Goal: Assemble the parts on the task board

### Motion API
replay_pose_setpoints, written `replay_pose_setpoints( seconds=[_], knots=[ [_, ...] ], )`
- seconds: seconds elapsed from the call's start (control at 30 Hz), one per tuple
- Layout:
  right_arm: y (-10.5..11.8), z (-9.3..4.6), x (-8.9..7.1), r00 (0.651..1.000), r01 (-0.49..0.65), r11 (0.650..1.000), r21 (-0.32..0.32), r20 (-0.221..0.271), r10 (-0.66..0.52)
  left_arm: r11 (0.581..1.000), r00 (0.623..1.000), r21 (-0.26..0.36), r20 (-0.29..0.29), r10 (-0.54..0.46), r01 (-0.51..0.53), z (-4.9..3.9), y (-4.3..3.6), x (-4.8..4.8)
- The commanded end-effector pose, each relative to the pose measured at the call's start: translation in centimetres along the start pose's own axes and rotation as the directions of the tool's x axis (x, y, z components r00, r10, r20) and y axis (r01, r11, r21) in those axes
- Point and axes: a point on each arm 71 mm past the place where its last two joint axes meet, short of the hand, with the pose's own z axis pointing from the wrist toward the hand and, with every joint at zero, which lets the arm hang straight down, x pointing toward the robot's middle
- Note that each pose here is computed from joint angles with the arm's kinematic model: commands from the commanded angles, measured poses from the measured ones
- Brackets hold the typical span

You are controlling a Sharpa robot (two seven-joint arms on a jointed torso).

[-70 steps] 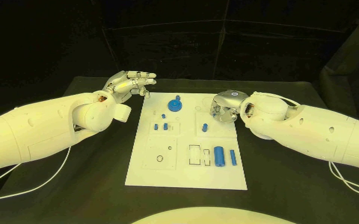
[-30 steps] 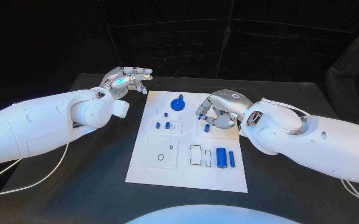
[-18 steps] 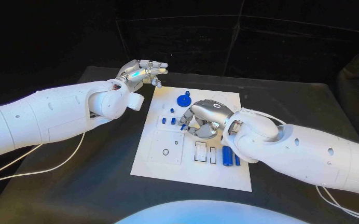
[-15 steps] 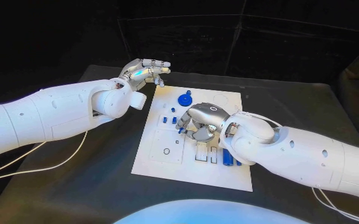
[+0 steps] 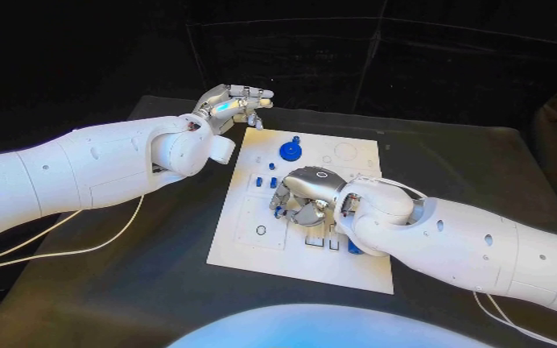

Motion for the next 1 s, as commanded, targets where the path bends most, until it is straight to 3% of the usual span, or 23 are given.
replay_pose_setpoints(
  seconds=[0.03,0.4,1.0],
  knots=[
    [-0.01,0.14,0.19,0.999,0.043,0.999,0.012,-0.027,-0.043,1.0,1.0,0.006,-0.012,-0.009,0.009,0.09,-0.16,0.13],
    [-0.11,0.29,0.3,0.998,0.062,0.998,0.028,-0.03,-0.061,1.0,1.0,0.005,-0.013,-0.008,0.008,0.22,-0.13,0.17],
    [0.34,0.71,0.72,0.992,0.106,0.994,0.033,-0.078,-0.104,1.0,1.0,-0.004,-0.017,-0.01,0.01,0.25,-0.07,0.11]
  ],
)
